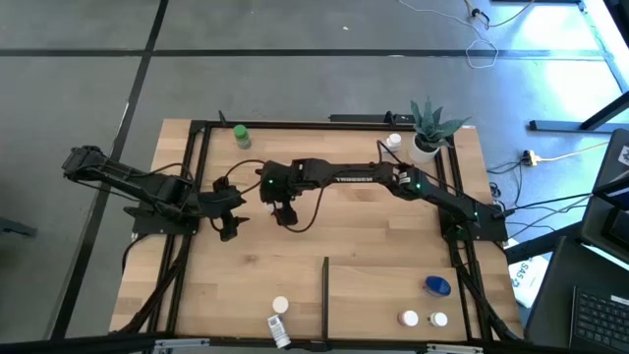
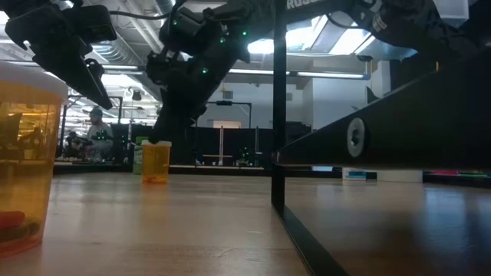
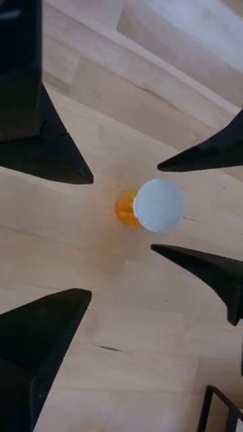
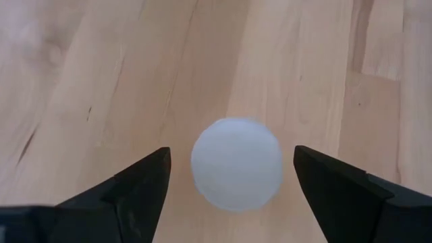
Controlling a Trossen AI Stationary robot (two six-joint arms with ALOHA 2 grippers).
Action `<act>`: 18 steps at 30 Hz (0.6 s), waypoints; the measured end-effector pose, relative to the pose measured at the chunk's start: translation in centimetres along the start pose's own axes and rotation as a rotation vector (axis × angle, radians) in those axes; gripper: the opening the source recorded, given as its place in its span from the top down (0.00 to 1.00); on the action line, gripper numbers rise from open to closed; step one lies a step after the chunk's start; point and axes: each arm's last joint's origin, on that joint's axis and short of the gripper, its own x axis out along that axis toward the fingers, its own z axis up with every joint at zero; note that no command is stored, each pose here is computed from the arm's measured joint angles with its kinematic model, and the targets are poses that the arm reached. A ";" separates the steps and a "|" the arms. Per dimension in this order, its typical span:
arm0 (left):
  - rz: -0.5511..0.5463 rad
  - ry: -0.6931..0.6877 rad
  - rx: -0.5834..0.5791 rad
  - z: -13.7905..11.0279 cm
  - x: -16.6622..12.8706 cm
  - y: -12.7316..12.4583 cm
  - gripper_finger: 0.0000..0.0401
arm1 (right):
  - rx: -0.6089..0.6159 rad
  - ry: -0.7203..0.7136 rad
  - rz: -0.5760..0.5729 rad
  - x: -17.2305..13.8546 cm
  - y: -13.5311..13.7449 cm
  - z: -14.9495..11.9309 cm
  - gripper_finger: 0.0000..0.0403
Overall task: Pick and place medicine bottles onto shelf by color
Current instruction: Put the middle orange pill bottle onto the shelf
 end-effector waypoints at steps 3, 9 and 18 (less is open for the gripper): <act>0.000 0.000 0.000 0.0 0.0 0.0 0.35 | 0.001 0.006 0.003 0.2 0.0 -0.1 0.22; 0.000 0.000 0.000 0.0 0.0 0.0 0.35 | 0.006 0.015 0.005 1.3 -0.1 -0.6 0.22; 0.000 0.000 0.000 0.0 0.0 0.0 0.35 | 0.031 0.013 0.007 1.3 0.0 -0.5 0.33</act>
